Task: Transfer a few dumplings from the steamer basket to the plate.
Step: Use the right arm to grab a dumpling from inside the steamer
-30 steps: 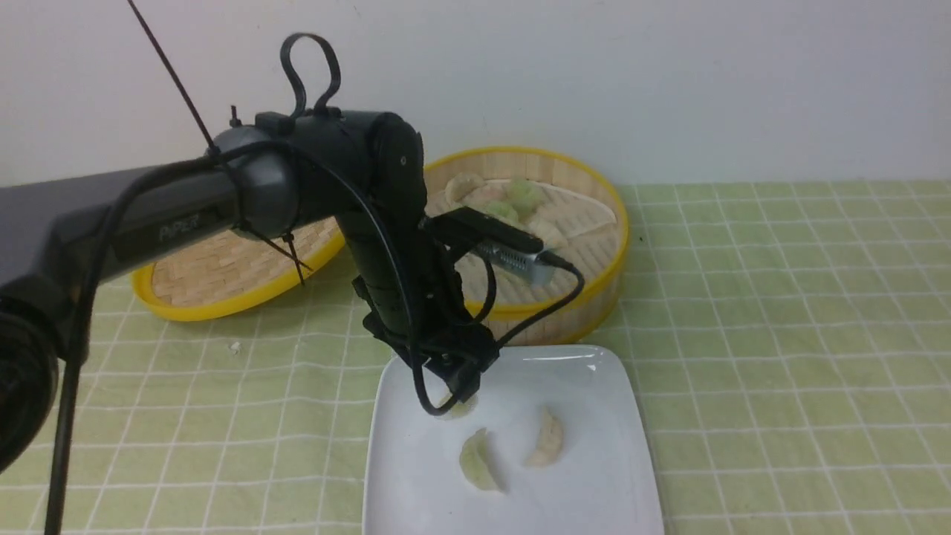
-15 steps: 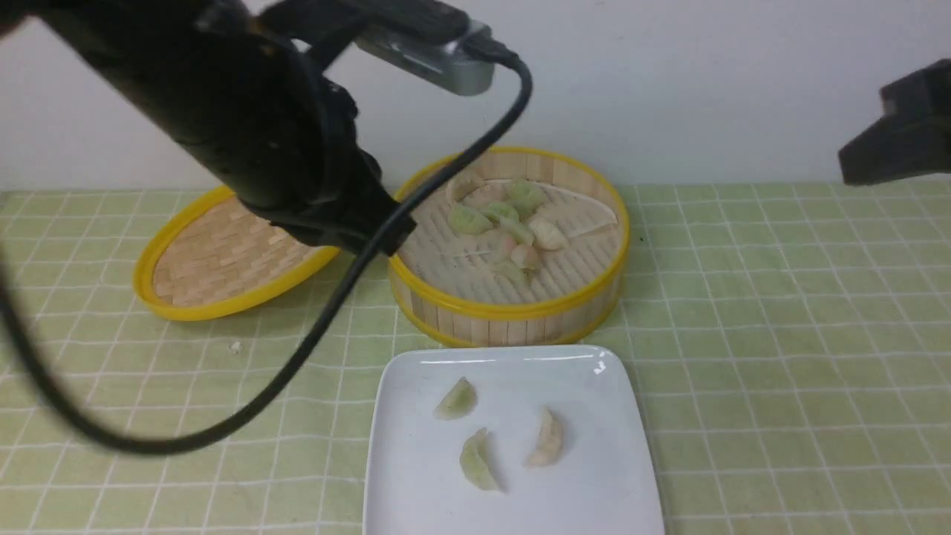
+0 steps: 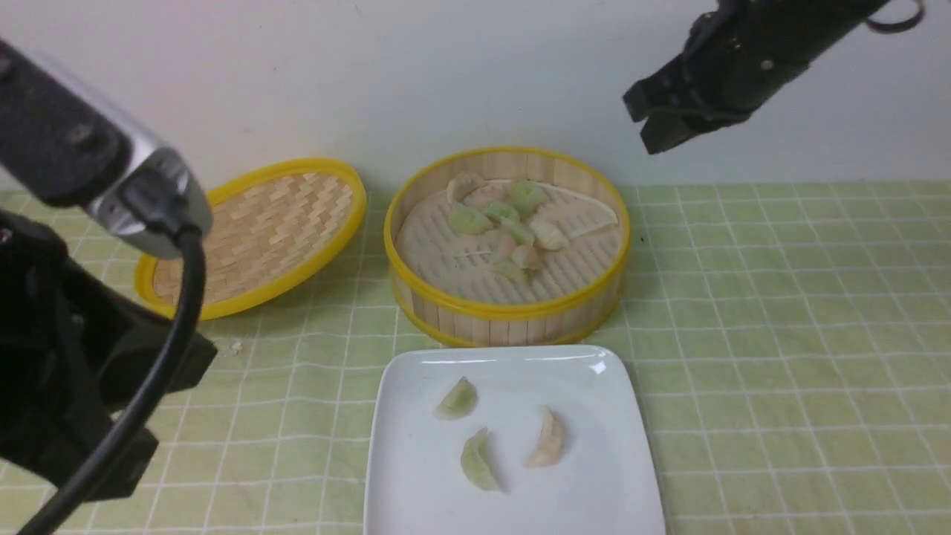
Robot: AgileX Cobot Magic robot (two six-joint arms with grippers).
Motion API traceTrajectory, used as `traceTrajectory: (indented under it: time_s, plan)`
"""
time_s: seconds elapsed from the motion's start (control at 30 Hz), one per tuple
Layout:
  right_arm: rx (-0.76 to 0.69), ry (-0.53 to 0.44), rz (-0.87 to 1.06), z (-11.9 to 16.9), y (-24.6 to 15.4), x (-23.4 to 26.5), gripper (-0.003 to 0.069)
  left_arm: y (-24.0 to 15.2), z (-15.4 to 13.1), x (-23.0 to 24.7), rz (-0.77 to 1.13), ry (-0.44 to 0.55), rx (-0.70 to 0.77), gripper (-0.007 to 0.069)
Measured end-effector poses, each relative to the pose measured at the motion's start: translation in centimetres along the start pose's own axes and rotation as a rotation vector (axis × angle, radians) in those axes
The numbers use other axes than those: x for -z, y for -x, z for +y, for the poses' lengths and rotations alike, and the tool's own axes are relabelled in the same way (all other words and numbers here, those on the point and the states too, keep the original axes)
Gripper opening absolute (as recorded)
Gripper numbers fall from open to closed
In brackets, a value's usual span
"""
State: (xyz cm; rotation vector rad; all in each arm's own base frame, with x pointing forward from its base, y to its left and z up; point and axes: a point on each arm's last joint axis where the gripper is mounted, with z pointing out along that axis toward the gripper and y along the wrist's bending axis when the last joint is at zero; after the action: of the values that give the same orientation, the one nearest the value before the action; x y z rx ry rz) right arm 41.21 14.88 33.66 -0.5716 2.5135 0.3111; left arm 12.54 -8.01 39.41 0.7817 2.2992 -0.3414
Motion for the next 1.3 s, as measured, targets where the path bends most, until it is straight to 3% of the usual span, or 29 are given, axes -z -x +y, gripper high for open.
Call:
traceTrajectory:
  time_s: [0.37,0.57,0.9,1.0,1.07,1.1,1.3]
  plan:
    - [0.072,0.017,0.051,0.2,1.2,-12.8,0.0356,-2.5,0.9,1.2,0.081,0.150,0.150,-0.0006]
    - [0.065,0.014,0.083,-0.3,0.5,-16.7,0.0385,-2.9,1.6,1.3,0.102,0.225,0.155,-0.0006]
    - [0.103,0.019,0.074,-0.6,-0.2,-19.1,0.0367,-3.0,1.9,1.5,0.101,0.266,0.143,-0.0006]
    - [0.109,0.018,0.073,-0.7,-0.3,-19.5,0.0294,-3.0,1.9,1.5,0.101,0.266,0.143,-0.0006]
    - [0.113,0.020,0.082,-0.7,-0.5,-19.9,0.0208,-3.0,1.9,1.5,0.101,0.266,0.144,-0.0006]
    - [0.113,0.021,0.087,-0.7,-0.5,-19.9,0.0132,-3.0,1.9,1.5,0.101,0.266,0.144,-0.0006]
    - [0.128,0.023,0.099,-0.4,0.5,-17.4,0.0118,-3.0,1.9,1.5,0.101,0.267,0.143,-0.0006]
